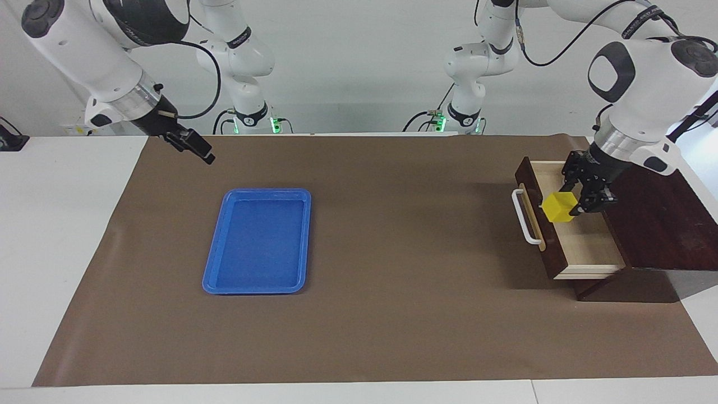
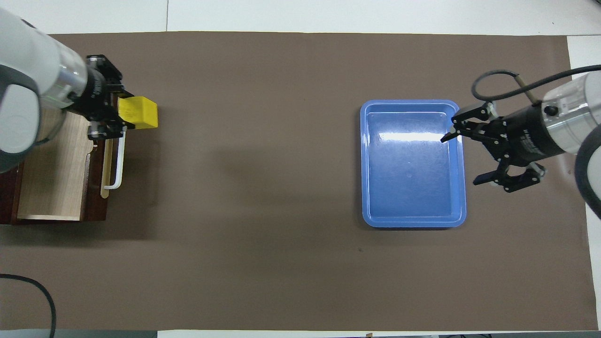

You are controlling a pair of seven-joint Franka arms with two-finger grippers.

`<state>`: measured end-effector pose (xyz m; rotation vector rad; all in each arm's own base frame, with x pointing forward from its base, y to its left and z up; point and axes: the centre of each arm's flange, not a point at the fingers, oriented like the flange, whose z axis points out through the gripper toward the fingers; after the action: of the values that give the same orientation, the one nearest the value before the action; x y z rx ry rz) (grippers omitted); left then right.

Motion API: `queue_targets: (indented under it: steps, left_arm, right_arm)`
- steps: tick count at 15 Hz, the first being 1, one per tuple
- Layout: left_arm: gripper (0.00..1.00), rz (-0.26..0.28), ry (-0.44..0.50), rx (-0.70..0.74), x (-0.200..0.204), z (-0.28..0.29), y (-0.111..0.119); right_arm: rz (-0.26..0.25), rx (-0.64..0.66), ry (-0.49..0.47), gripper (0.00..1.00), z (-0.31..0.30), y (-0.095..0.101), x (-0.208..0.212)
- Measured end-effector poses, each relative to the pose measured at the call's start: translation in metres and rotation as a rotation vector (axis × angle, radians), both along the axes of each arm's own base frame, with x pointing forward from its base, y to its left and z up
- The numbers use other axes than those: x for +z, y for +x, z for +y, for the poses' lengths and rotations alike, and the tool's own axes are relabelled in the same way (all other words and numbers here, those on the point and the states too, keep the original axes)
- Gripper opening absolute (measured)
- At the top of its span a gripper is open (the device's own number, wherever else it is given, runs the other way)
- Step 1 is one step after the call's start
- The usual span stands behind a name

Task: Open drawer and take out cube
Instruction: 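Carry the cube toward center while the right gripper reaches toward it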

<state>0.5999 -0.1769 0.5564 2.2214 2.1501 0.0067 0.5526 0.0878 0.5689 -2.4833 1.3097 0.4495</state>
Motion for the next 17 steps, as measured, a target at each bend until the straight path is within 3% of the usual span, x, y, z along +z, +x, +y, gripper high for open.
queue_targets:
  steps: [3, 7, 13, 17]
  left_arm:
    - [0.54, 0.005, 0.012, 0.025, -0.004, -0.059, -0.019]
    - [0.54, 0.027, 0.075, 0.067, -0.027, -0.095, -0.029]
    - [0.54, 0.044, 0.09, 0.106, -0.044, -0.117, -0.032]
    - [0.54, 0.039, 0.088, 0.103, -0.041, -0.122, -0.034]
  right_arm:
    - [0.066, -0.193, 0.102, 1.0, 0.048, 0.011, -0.023]
    - [0.13, -0.395, 0.211, 1.0, 0.137, 0.015, -0.073]
    - [0.124, -0.484, 0.288, 1.0, 0.242, -0.004, -0.132]
    - [0.123, -0.519, 0.299, 1.0, 0.275, 0.005, -0.171]
